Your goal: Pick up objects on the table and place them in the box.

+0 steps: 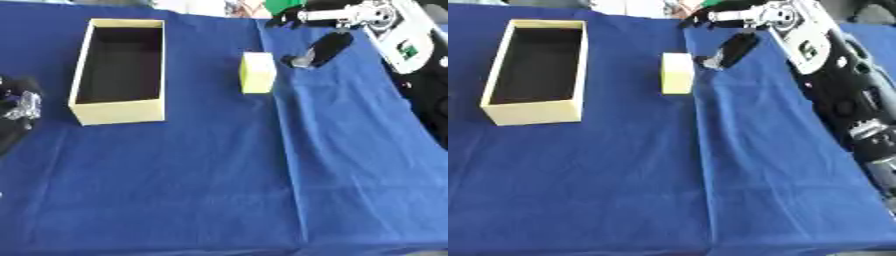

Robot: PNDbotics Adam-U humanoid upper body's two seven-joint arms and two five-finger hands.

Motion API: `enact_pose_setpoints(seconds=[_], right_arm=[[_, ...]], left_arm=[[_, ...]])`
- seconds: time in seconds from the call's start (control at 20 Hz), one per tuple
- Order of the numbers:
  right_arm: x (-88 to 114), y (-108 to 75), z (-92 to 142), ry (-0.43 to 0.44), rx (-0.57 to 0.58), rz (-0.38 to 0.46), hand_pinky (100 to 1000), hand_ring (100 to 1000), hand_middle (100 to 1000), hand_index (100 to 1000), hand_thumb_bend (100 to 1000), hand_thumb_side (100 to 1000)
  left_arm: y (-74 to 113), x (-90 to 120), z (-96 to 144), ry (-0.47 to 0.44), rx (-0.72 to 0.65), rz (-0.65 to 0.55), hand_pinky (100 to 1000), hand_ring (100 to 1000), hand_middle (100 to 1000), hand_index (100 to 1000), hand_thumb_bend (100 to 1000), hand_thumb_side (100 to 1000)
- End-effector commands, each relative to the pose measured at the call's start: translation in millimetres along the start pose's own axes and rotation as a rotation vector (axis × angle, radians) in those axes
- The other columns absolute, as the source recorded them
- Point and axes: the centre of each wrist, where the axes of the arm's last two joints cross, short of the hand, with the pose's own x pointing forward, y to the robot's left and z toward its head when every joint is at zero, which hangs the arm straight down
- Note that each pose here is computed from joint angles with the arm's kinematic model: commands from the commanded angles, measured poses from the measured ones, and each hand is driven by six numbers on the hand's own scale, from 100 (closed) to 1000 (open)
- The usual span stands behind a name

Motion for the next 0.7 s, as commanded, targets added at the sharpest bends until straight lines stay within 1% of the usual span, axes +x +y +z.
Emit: enact_pose_setpoints(seconds=[0.05, 0.4, 0.7], right_arm=[[1.3, -11.1, -0.6, -0.012, -0.012, -0.01, 930, 1000, 974, 1000, 167, 378], [-1.3, -2.4, -21.1, -0.005, 0.009, -0.059, 923, 1000, 979, 1000, 154, 415], [-6.6, 6.7, -30.5, 0.022, 0.028, -0.068, 926, 1000, 988, 1000, 164, 435]], left_arm=[[4.9, 6.6, -3.4, -0.024, -0.003, -0.016, 363, 572, 358, 484, 100, 246], [4.1, 6.3, -3.4, -0.023, -0.005, -0.011, 364, 573, 358, 484, 100, 246], [3.7, 6.2, -3.5, -0.022, -0.005, -0.007, 364, 573, 358, 483, 100, 246]])
